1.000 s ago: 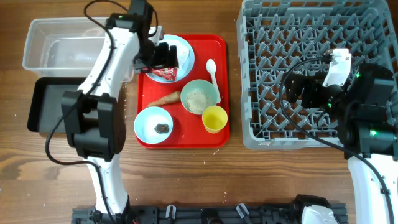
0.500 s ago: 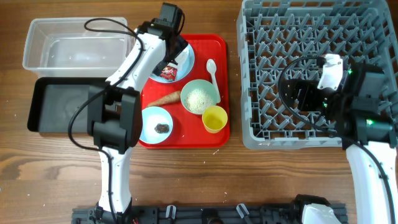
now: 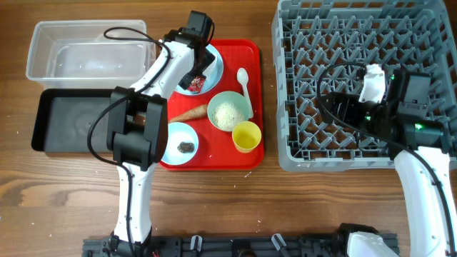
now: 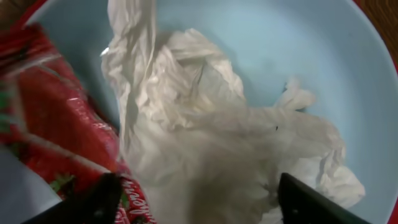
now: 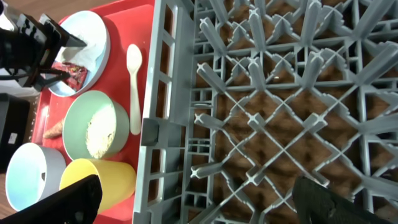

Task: Sort waste into correct bins and load items into the dishwasher rack
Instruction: 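Grasp the red wrapper and tissue on the plate with the left gripper, then carry the wrapper and tissue into the clear container and release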

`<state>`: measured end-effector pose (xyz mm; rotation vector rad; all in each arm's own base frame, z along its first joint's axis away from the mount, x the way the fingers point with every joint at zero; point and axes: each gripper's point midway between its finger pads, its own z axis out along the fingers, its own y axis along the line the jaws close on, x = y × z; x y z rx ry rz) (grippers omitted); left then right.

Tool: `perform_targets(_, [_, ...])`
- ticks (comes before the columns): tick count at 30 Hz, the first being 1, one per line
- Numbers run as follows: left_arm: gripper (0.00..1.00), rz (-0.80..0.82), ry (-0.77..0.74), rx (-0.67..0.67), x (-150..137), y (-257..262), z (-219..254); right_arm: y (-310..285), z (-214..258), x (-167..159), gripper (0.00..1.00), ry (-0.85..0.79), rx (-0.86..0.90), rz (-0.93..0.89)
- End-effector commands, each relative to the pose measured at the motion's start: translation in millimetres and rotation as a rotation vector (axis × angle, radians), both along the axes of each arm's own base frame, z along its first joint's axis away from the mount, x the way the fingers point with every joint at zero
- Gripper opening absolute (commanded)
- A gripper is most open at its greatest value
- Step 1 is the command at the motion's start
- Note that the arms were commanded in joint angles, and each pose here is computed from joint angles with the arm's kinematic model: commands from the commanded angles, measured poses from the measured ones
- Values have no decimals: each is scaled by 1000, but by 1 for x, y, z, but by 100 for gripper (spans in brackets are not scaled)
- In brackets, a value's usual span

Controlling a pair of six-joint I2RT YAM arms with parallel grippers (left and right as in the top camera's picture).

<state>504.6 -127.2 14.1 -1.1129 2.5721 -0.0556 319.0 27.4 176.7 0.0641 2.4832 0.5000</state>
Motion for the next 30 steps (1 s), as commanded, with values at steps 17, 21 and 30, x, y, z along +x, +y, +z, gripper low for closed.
perform_targets(17, [4,-293,-284,121,-5,58,205,-2,8,6,100,-13,11,-29])
perform_targets(21, [4,-167,-282,138,1,122,206,-2,8,6,99,-13,11,-29])
perform_targets(30, [4,-217,-297,277,15,200,209,-3,11,11,100,-38,8,-28])
